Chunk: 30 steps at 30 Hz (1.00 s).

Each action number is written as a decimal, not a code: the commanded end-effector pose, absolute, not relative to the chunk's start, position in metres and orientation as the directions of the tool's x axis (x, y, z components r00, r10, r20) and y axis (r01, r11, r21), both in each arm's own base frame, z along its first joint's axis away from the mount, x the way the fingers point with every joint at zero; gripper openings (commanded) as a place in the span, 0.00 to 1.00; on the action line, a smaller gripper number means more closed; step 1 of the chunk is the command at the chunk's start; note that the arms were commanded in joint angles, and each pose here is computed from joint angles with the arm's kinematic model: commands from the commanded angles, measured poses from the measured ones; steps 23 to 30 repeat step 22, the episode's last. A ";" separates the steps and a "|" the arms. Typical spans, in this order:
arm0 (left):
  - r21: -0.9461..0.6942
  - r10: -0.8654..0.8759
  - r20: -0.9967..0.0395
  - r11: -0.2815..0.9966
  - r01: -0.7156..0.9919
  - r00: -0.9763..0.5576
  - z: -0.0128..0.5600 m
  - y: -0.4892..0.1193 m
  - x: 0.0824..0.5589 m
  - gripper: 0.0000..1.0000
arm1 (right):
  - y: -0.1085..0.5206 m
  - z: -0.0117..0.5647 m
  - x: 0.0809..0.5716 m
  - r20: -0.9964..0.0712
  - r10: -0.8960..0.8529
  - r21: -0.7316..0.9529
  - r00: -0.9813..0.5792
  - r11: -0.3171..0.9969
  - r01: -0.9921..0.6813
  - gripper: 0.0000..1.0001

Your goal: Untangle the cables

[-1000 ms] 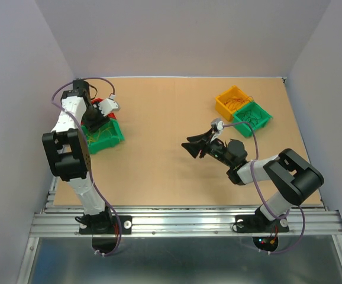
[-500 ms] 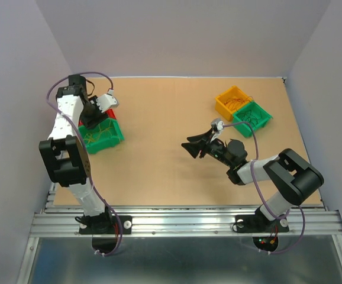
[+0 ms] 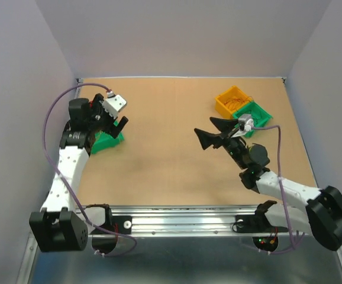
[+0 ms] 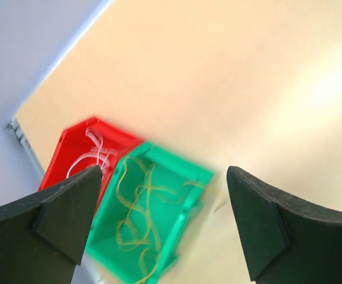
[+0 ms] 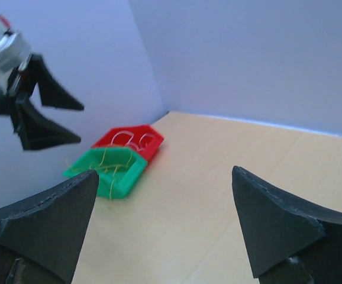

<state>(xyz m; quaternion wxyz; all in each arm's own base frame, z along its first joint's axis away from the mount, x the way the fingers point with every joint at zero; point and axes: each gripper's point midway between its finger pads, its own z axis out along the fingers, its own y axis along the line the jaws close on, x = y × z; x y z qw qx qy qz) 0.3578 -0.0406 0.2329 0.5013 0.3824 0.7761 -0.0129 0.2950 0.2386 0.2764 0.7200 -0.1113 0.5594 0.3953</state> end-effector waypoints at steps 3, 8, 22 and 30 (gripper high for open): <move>0.185 0.128 -0.980 0.864 0.469 0.151 0.320 -0.078 0.346 0.99 | 0.183 0.275 0.296 -0.952 0.302 0.241 0.057 0.848 -0.472 1.00; 0.187 0.080 -0.963 0.886 0.425 0.257 0.332 -0.075 0.317 0.99 | 0.148 0.290 0.271 -0.942 0.313 0.241 0.118 0.881 -0.406 1.00; 0.226 0.094 -0.914 0.925 0.305 0.394 0.294 -0.059 0.273 0.99 | 0.109 0.296 0.259 -0.897 0.392 0.326 0.203 0.899 -0.294 1.00; 0.226 0.094 -0.914 0.925 0.305 0.394 0.294 -0.059 0.273 0.99 | 0.109 0.296 0.259 -0.897 0.392 0.326 0.203 0.899 -0.294 1.00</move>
